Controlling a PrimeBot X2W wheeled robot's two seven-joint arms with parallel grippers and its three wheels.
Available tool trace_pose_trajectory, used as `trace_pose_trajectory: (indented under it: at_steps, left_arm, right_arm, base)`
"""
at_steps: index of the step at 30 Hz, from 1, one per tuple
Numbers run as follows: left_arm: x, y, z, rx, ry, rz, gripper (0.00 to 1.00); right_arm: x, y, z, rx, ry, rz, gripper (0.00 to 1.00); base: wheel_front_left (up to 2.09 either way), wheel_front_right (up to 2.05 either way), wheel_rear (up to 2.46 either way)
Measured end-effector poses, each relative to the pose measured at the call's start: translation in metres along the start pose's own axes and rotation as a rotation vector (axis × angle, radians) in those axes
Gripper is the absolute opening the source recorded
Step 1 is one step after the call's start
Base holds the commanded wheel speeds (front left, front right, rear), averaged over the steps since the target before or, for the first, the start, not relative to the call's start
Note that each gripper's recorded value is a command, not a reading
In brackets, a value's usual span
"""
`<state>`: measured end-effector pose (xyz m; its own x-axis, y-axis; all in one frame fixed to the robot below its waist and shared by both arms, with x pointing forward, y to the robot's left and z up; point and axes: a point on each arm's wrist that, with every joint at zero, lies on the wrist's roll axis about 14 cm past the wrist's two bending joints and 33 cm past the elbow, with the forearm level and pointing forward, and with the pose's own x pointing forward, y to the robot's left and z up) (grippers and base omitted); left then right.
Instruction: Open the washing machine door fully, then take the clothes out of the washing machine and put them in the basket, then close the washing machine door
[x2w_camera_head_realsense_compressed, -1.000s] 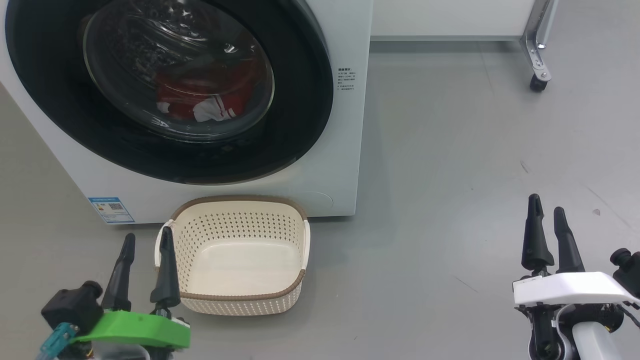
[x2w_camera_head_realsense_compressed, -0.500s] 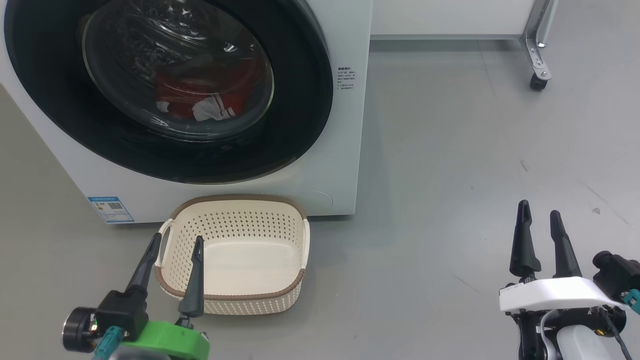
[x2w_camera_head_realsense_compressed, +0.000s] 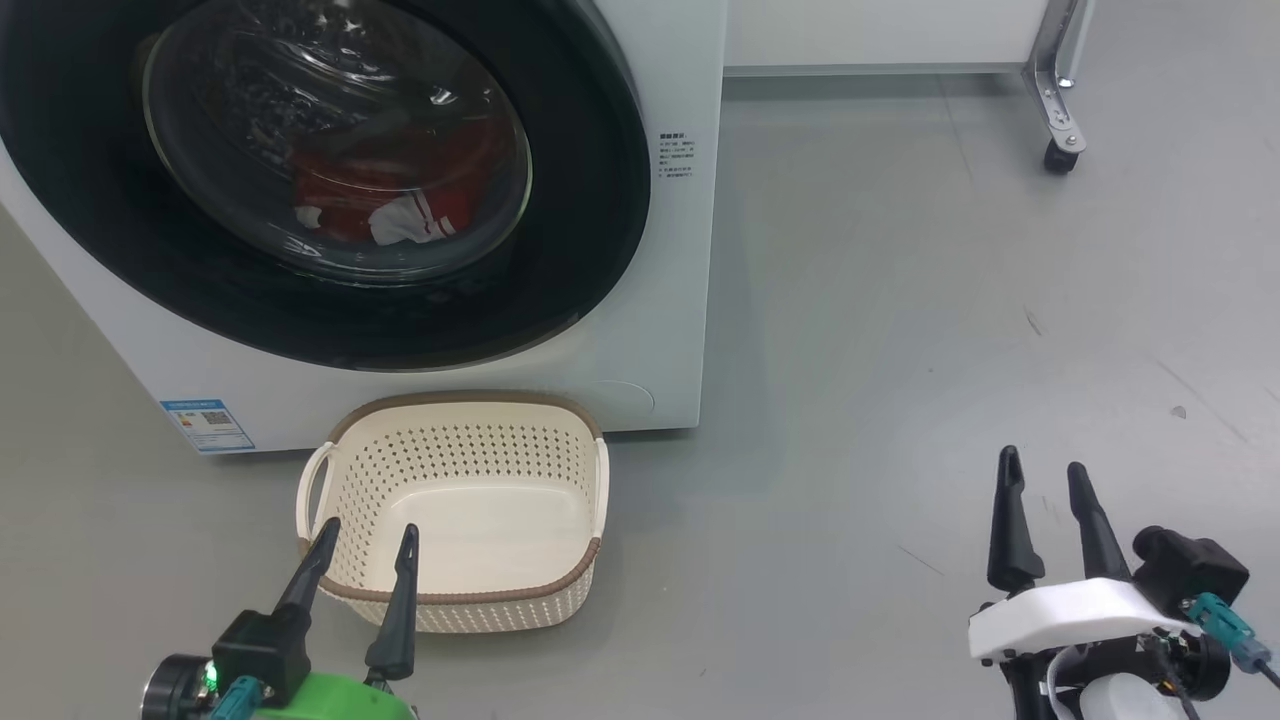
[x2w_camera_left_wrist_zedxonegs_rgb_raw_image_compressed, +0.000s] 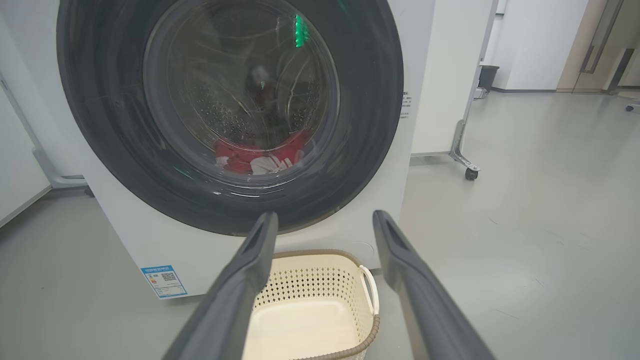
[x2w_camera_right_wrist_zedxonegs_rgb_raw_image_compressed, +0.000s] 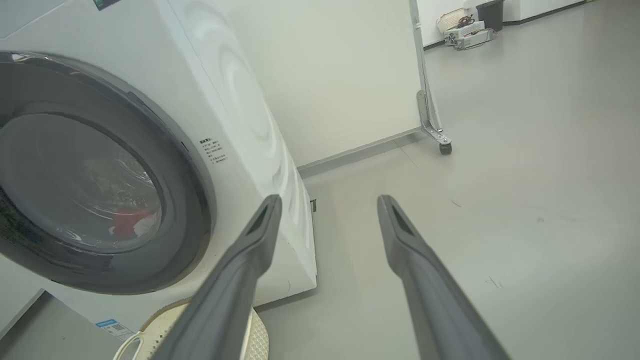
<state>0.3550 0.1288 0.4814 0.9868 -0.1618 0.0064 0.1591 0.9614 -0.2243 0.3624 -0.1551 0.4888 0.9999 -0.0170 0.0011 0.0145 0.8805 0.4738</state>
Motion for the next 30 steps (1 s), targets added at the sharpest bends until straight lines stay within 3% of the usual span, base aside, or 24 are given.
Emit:
trace_pose_trajectory:
  at_steps: [9,30]
  left_arm:
    - [0.001,0.0,-0.006,0.0,0.018,0.003,1.0]
    - [0.0,0.005,-0.015,-0.037,0.046,0.034,1.0]
  right_arm:
    - [-0.002,-0.005,-0.008,-0.11,0.029,-0.004,1.0]
    - [0.002,0.001,-0.017,-0.165,0.056,0.02,1.0]
  base:
    - [0.0,0.0,0.0]
    - [0.0,0.0,0.0]
